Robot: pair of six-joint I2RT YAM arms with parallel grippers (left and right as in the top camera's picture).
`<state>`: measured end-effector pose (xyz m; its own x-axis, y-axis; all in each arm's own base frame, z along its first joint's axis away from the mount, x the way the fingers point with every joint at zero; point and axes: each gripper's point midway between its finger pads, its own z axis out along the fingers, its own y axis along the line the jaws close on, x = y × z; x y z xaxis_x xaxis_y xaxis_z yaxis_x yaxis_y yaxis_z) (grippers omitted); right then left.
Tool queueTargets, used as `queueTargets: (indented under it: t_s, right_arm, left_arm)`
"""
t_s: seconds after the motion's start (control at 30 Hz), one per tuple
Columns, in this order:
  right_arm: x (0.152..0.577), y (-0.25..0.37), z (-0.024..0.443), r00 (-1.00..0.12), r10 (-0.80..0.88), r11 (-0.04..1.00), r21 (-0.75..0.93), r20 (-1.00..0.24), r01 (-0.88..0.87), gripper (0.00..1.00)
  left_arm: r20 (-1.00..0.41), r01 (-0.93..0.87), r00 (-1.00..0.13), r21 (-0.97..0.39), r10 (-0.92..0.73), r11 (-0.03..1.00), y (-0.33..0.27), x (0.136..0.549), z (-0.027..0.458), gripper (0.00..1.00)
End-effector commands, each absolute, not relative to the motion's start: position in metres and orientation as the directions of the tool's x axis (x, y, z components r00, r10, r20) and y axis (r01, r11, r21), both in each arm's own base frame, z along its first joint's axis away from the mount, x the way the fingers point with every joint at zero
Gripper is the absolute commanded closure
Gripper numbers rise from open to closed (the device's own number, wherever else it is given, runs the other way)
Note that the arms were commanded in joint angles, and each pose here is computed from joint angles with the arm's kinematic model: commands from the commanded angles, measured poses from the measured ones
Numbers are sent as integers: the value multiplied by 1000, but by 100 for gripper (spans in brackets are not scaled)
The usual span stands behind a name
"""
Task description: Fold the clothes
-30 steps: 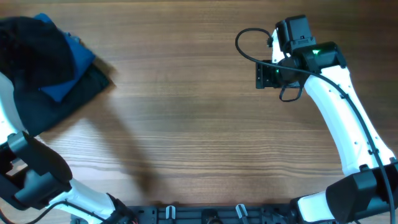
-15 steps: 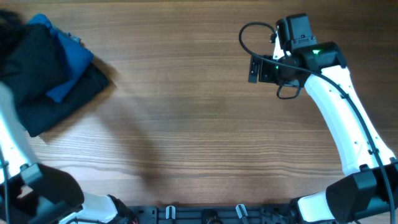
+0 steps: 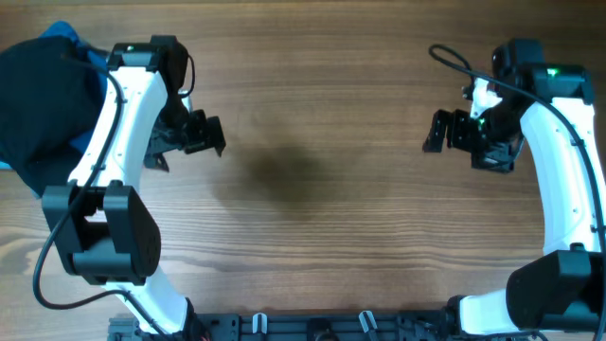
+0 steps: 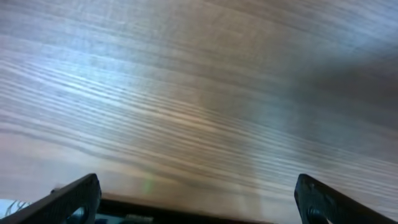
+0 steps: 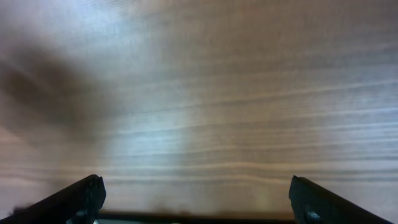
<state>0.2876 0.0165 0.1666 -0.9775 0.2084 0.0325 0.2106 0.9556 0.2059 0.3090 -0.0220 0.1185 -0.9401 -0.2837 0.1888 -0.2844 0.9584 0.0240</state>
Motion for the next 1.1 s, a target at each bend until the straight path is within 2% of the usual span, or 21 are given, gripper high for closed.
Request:
queueTargets:
  t_s: [0.0,0.03,0.1,0.17,0.2,0.27,0.33,0.5,0.6,0.9,1.07]
  right_arm:
    - [278,19,180,-984,175,959,232,-30,164,0]
    - [276,20,184,-980,182,958,242,-85,157,0]
    - [277,20,191,-952,203,956,257,-230,142,0]
    - [281,19,204,-880,197,960,265,-433,85,0]
    - [281,16,218,-791,206,965,255,-577,65,0]
    - [273,5,234,-658,237,968,235,-715,93,0]
    - [256,3,243,-575,229,971,226,-785,78,1]
    - [242,4,254,-533,226,972,226,-815,66,0]
    - [245,4,247,-557,228,971,226,-799,73,0]
    - [259,4,212,-672,235,969,223,-703,106,0]
    - [252,4,226,-628,232,970,225,-743,93,0]
  left_arm:
    - [136,-290,-947,32,-292,957,-17,298,139,0]
    - [98,-289,-952,20,-290,957,-17,292,147,0]
    - [-64,-287,-956,-28,-288,958,-15,288,162,0]
    - [-287,-271,-913,-108,-291,957,-15,284,179,0]
    - [-397,-259,-868,-149,-298,954,-15,278,186,0]
    - [-577,-230,-752,-224,-319,947,-14,259,203,0]
    - [-705,-183,-630,-272,-325,945,-13,243,225,0]
    - [-831,-112,-446,-319,-334,941,-11,201,272,0]
    - [-851,-95,-403,-326,-336,940,-10,188,280,0]
    - [-783,-143,-527,-301,-330,943,-9,169,247,0]
    - [-755,-159,-567,-291,-328,943,-9,162,237,0]
